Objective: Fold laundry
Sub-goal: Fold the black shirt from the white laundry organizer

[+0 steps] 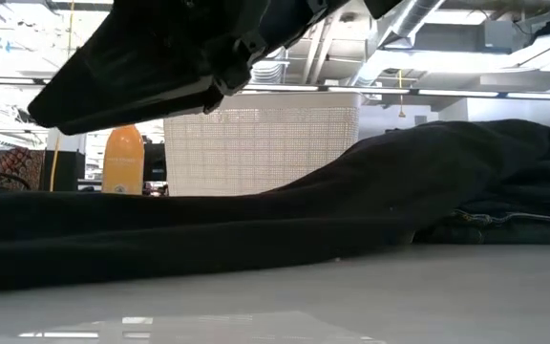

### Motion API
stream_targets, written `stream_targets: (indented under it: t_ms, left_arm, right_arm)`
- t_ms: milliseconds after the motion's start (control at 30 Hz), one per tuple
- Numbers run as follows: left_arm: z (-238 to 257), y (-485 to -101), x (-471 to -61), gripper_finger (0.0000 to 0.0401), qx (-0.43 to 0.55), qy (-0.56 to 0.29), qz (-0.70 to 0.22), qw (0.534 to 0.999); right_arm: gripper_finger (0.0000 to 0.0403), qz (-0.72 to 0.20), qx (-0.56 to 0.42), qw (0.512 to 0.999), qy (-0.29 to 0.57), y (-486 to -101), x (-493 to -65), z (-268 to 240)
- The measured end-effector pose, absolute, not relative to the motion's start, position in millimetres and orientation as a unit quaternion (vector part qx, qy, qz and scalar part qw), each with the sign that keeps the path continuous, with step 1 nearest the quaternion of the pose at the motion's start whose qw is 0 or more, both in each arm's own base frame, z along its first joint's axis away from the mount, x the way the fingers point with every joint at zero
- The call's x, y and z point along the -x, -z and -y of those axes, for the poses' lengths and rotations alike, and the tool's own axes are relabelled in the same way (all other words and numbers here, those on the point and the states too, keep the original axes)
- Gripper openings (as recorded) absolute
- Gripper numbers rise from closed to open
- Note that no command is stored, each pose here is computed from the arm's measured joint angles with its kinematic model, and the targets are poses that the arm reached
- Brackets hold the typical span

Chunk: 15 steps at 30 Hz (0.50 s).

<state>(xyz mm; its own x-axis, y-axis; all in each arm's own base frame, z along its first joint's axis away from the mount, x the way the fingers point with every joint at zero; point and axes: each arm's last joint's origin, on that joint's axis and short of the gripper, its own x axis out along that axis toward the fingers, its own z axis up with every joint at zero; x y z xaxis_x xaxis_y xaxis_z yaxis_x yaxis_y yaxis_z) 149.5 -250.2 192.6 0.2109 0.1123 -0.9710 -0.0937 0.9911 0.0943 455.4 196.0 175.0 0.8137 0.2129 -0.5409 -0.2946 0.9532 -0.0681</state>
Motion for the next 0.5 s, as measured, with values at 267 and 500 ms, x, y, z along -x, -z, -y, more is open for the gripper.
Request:
stream_targets:
  t_ms: [267, 500]
  left_arm:
    - [244.0, -186.9, -156.6, 0.0177, 0.054, -0.119, -0.615, 0.777]
    - [235.8, -186.7, -165.0, 0.0135, 0.080, -0.153, -0.621, 0.764]
  right_arm:
    - [0.0139, -0.285, 0.072, 0.947, -0.129, -173.2, -455.7, -192.1]
    - [0.0139, -0.298, 0.054, 0.945, -0.121, -171.6, -455.4, -190.0]
